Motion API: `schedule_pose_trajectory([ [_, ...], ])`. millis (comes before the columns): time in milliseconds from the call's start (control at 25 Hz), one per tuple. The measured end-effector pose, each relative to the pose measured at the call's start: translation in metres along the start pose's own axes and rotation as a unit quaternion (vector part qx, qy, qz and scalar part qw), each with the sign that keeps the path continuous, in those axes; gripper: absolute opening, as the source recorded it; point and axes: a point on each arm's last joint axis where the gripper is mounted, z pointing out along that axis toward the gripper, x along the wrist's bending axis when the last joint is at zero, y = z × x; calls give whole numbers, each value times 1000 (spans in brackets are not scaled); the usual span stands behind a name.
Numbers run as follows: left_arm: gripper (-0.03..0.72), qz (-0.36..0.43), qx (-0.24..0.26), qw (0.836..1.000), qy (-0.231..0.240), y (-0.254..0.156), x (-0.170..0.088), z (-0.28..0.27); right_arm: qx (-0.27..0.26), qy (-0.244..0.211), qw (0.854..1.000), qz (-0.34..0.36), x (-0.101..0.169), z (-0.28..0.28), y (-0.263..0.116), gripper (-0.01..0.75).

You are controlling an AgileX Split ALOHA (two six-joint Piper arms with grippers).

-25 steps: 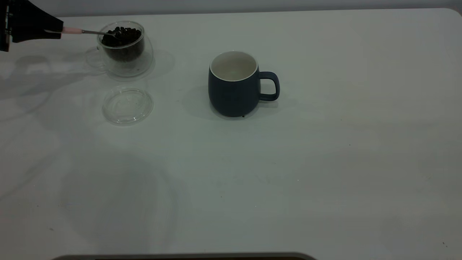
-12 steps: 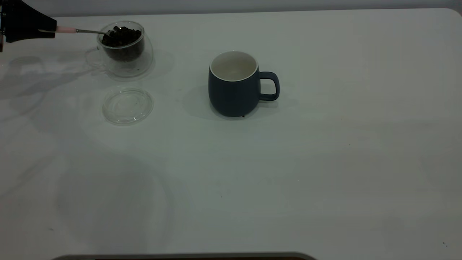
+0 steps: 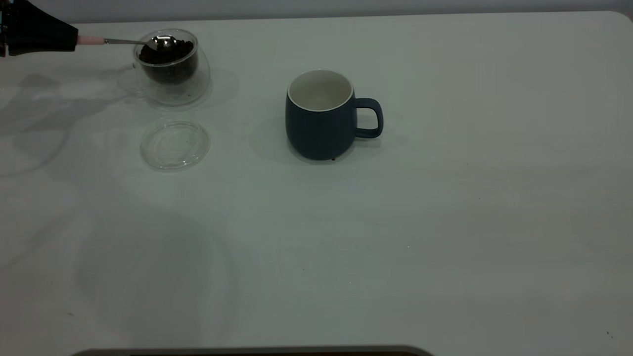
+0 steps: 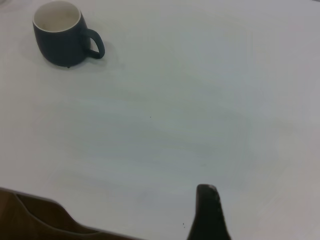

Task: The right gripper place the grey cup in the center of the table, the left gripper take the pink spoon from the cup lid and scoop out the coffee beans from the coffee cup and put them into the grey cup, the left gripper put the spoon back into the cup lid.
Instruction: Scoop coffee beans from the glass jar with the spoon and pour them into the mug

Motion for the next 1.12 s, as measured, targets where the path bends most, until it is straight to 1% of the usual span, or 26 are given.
schedule_pose_trajectory([
  [80, 127, -6, 0, 1000, 0, 0, 0, 0, 0, 0, 1000, 0, 0, 0, 0, 588],
  [280, 127, -51, 0, 999, 0, 0, 0, 0, 0, 0, 1000, 0, 0, 0, 0, 588],
  [480, 127, -53, 3, 999, -1, 0, -1, 3, 0, 0, 1000, 0, 0, 0, 0, 588],
  [600, 127, -29, 22, 999, -3, 1, -6, 13, 0, 0, 1000, 0, 0, 0, 0, 588],
  [680, 127, -18, 46, 999, 1, -1, -9, 20, 0, 0, 1000, 0, 0, 0, 0, 588],
  [720, 127, -17, 58, 998, 4, -2, -10, 23, 0, 0, 1000, 0, 0, 0, 0, 588],
  [800, 127, -25, 66, 998, 6, -3, -11, 24, 0, 0, 1000, 0, 0, 0, 0, 588],
  [920, 127, -41, 59, 997, 6, -3, -9, 22, 0, 0, 1000, 0, 0, 0, 0, 588],
  [1120, 127, -83, 25, 996, 0, 0, -6, 12, 0, 0, 1000, 0, 0, 0, 0, 588],
])
